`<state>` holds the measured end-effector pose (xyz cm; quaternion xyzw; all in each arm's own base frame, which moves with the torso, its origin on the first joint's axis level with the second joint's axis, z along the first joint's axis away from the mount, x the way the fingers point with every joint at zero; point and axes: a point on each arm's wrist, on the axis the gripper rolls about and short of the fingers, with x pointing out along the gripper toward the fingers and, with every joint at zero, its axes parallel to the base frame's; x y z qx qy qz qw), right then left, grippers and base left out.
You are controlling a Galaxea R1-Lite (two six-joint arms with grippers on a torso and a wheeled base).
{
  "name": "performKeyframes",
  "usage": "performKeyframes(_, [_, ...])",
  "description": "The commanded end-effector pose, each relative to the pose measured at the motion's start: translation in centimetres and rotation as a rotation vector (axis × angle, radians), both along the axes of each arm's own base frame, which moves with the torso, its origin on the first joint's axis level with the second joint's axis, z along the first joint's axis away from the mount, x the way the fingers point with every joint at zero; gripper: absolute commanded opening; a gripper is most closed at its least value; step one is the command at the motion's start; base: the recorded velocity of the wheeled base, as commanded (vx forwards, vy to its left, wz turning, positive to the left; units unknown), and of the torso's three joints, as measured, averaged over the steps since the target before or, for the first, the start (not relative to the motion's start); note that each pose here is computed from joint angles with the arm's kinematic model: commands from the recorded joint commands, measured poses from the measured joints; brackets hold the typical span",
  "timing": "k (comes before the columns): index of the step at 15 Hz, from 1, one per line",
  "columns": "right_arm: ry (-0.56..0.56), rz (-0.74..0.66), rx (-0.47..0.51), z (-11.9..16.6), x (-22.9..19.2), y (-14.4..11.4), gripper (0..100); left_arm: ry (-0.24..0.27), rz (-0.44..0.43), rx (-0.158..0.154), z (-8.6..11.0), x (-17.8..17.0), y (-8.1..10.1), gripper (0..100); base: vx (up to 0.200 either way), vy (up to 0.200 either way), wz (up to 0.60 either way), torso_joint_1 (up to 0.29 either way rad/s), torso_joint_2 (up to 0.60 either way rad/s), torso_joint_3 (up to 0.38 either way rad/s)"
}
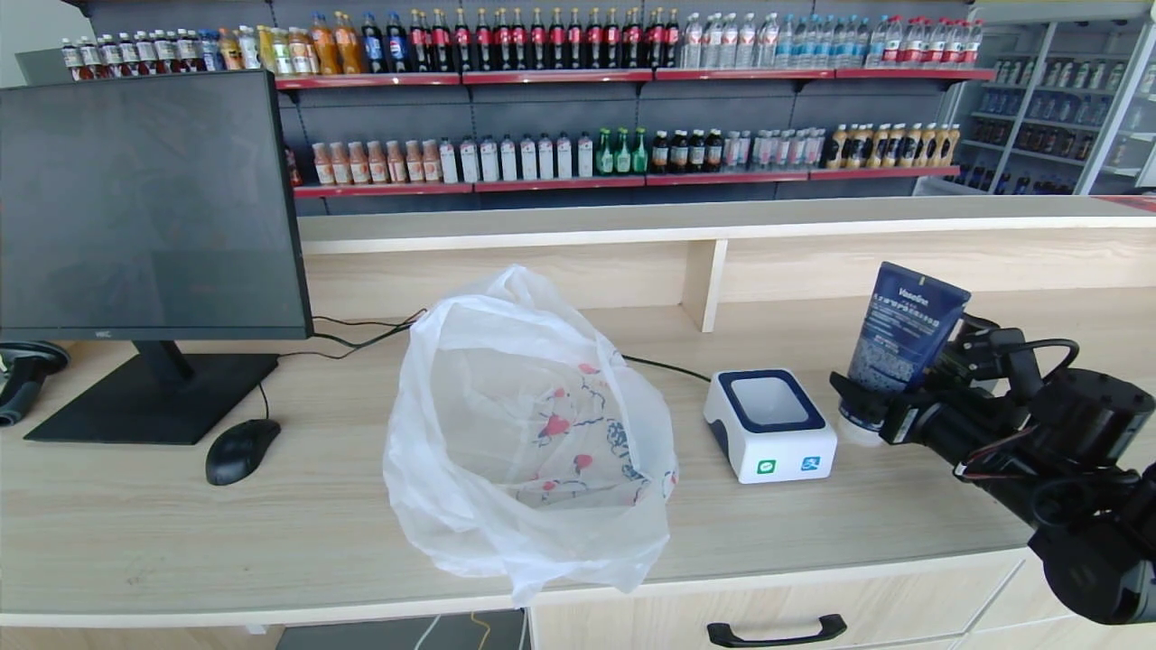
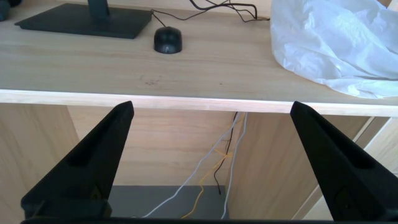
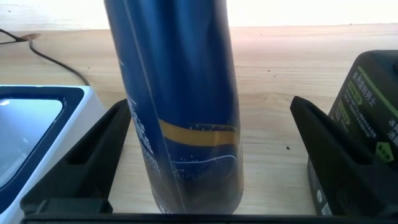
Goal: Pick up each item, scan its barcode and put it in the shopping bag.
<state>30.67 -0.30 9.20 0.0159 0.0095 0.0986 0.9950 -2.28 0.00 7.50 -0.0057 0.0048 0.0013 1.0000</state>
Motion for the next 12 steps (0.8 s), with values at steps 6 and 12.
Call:
performKeyframes(6, [-0.026, -0.006, 0.013, 0.68, 0.07, -0.19, 0, 0.0, 0.001, 0.001, 0.0, 0.0, 0.0, 100, 0.0, 0.0, 0.0, 0.0, 0.0, 0.0])
performKeyframes(12, [-0.039, -0.006, 0.017, 1.07, 0.02, -0.19, 0, 0.0, 0.001, -0.001, 0.0, 0.0, 0.0, 100, 0.0, 0.0, 0.0, 0.0, 0.0, 0.0])
